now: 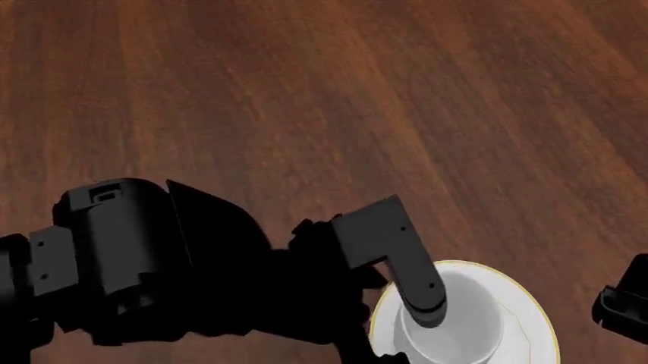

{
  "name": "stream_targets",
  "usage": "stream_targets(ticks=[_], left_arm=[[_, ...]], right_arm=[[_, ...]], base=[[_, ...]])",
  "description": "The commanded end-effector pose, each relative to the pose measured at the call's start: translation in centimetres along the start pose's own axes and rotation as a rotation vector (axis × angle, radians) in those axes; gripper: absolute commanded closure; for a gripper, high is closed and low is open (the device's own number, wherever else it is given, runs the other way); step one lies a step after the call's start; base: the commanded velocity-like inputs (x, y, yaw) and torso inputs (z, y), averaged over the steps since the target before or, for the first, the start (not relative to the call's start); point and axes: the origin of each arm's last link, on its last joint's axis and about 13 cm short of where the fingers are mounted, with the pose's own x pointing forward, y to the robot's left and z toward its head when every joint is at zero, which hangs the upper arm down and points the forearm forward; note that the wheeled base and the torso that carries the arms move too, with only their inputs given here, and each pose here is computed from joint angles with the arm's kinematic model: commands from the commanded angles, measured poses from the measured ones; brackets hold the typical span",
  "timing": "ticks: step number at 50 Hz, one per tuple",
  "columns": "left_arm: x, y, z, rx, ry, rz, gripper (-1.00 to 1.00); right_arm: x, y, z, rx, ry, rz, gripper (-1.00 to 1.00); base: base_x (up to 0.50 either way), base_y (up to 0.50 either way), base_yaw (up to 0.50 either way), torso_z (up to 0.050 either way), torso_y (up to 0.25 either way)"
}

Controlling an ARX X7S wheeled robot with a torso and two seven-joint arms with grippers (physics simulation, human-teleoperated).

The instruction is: Put the white mug on the plate.

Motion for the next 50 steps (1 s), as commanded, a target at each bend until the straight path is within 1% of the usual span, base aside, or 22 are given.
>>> stream_targets(ticks=[1,13,14,16,17,20,21,22,28,33,34,35,43,50], left_arm=[[-2.7,-1.1,0.7,0.09,-0.031,0.026,-1.0],[-5.4,-1.2,1.2,0.127,-0.06,0.064,-1.0],[-5.7,-1.3,1.2,0.147,-0.066,0.066,-1.0],[-6.1,-1.2,1.2,0.135,-0.065,0.07,-1.0],[-6.2,-1.2,1.2,0.145,-0.071,0.076,-1.0],[-7.1,-1.2,1.1,0.139,-0.086,0.087,-1.0],[-7.5,-1.4,0.9,0.15,-0.095,0.074,-1.0],[-7.7,-1.5,0.8,0.153,-0.103,0.087,-1.0],[-9.3,-1.0,-0.3,0.126,-0.129,0.116,-1.0],[-10.2,-0.4,-1.5,0.108,-0.131,0.177,-1.0],[-10.3,-0.3,-1.7,0.105,-0.133,0.175,-1.0],[-10.4,-0.3,-1.8,0.095,-0.132,0.178,-1.0],[-11.0,-0.4,-3.3,0.087,-0.134,0.216,-1.0],[-12.3,0.0,-4.7,0.039,-0.146,0.283,-1.0]], right_arm=[[0.0,0.1,0.2,0.002,-0.003,0.002,-1.0],[0.2,0.2,0.5,0.0,-0.007,0.008,-1.0],[0.2,0.2,0.5,0.0,-0.007,0.007,-1.0],[0.2,0.2,0.5,0.0,-0.007,0.008,-1.0],[0.2,0.2,0.5,-0.001,-0.008,0.008,-1.0],[0.3,0.3,0.7,-0.003,-0.01,0.011,-1.0],[0.3,0.3,0.7,-0.002,-0.011,0.01,-1.0],[0.3,0.2,0.7,-0.002,-0.01,0.01,-1.0],[0.3,0.3,0.7,-0.004,-0.011,0.012,-1.0],[0.4,0.3,0.7,-0.006,-0.01,0.015,-1.0],[0.4,0.4,0.7,-0.005,-0.01,0.016,-1.0],[0.4,0.4,0.7,-0.005,-0.011,0.017,-1.0],[0.5,0.4,0.7,-0.008,-0.011,0.02,-1.0],[0.3,0.2,0.7,-0.01,-0.007,0.011,-1.0]], base=[[0.0,0.0,0.0,0.0,0.0],[0.0,0.0,0.0,0.0,0.0],[0.0,0.0,0.0,0.0,0.0],[0.0,0.0,0.0,0.0,0.0],[0.0,0.0,0.0,0.0,0.0],[0.0,0.0,0.0,0.0,0.0],[0.0,0.0,0.0,0.0,0.0],[0.0,0.0,0.0,0.0,0.0],[0.0,0.0,0.0,0.0,0.0],[0.0,0.0,0.0,0.0,0.0],[0.0,0.0,0.0,0.0,0.0],[0.0,0.0,0.0,0.0,0.0],[0.0,0.0,0.0,0.0,0.0],[0.0,0.0,0.0,0.0,0.0]])
